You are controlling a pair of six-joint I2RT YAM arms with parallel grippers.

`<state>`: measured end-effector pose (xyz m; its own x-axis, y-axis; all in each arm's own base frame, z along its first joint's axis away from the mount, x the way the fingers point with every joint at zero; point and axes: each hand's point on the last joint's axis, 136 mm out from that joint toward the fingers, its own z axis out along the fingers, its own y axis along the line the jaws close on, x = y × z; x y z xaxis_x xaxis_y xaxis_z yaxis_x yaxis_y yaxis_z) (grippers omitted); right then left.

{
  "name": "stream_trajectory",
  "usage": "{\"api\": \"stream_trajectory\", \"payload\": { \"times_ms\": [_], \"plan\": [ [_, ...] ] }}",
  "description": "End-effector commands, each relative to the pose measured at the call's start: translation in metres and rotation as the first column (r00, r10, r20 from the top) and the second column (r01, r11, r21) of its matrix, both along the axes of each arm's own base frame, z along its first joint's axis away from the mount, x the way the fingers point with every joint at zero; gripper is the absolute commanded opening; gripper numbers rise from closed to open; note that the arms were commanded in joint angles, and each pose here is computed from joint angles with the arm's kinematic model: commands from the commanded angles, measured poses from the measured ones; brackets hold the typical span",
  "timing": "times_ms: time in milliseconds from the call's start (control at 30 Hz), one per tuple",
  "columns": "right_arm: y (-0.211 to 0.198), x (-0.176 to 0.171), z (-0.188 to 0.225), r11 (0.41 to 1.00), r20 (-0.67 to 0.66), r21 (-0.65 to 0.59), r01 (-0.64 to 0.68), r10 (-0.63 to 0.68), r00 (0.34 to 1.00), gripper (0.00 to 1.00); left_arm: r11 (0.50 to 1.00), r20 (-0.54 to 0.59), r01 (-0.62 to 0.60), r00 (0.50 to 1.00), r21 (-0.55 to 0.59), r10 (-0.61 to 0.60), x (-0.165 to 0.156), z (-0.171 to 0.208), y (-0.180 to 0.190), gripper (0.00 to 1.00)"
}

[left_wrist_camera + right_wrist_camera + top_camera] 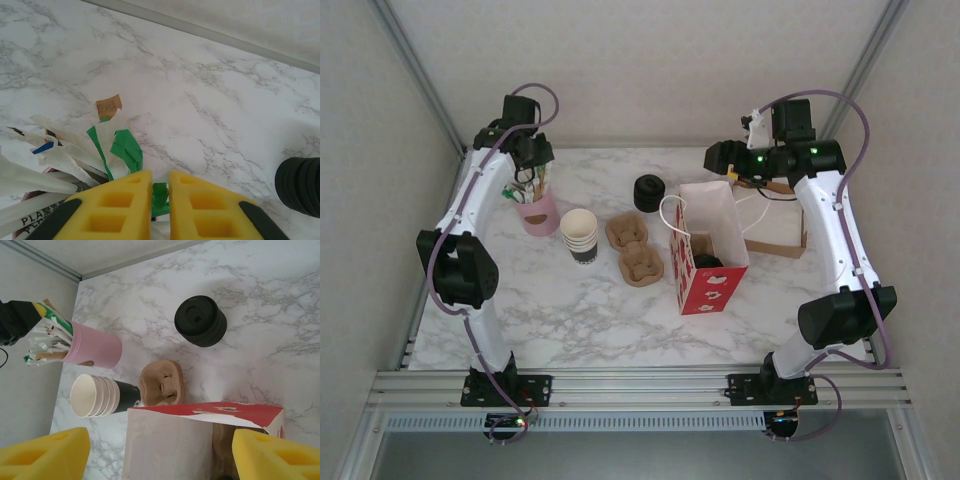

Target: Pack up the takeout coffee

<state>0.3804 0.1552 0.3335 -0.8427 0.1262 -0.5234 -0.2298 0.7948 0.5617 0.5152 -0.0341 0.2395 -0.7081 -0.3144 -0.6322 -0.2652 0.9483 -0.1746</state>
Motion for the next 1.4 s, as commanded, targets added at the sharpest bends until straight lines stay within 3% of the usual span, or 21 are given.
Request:
{"api": "stream_trajectory", "payload": {
  "times_ms": [0,133,233,300,733,1367],
  "plan": [
    [0.000,-0.008,0.004,1.000,0.013,-0.006,-0.017,0.017,1.000,0.76,1.000,0.001,0.002,1.000,-0.006,-0.002,0.003,0.003,0.000,0.14],
    [0.000,-0.007,0.003,1.000,0.011,-0.005,-0.017,0.017,1.000,0.76,1.000,-0.003,0.001,1.000,-0.003,-0.001,0.004,0.001,-0.001,0.16],
    [0.000,-0.008,0.002,1.000,0.008,-0.005,-0.017,0.017,1.000,0.76,1.000,-0.005,-0.001,1.000,-0.002,0.001,0.004,-0.001,0.000,0.29],
    [0.001,-0.008,0.002,1.000,0.008,-0.006,-0.019,0.019,1.000,0.76,1.000,-0.006,-0.002,1.000,-0.003,0.002,0.005,-0.002,0.000,0.31],
    [0.000,-0.009,0.002,1.000,0.011,-0.011,-0.018,0.018,1.000,0.76,1.000,-0.005,-0.002,1.000,-0.005,0.002,0.005,-0.001,0.000,0.12],
    [0.002,-0.010,0.004,1.000,0.011,0.004,-0.021,0.021,1.000,0.76,0.999,0.085,-0.034,0.996,0.025,0.031,-0.015,0.049,0.009,0.05]
  ]
}}
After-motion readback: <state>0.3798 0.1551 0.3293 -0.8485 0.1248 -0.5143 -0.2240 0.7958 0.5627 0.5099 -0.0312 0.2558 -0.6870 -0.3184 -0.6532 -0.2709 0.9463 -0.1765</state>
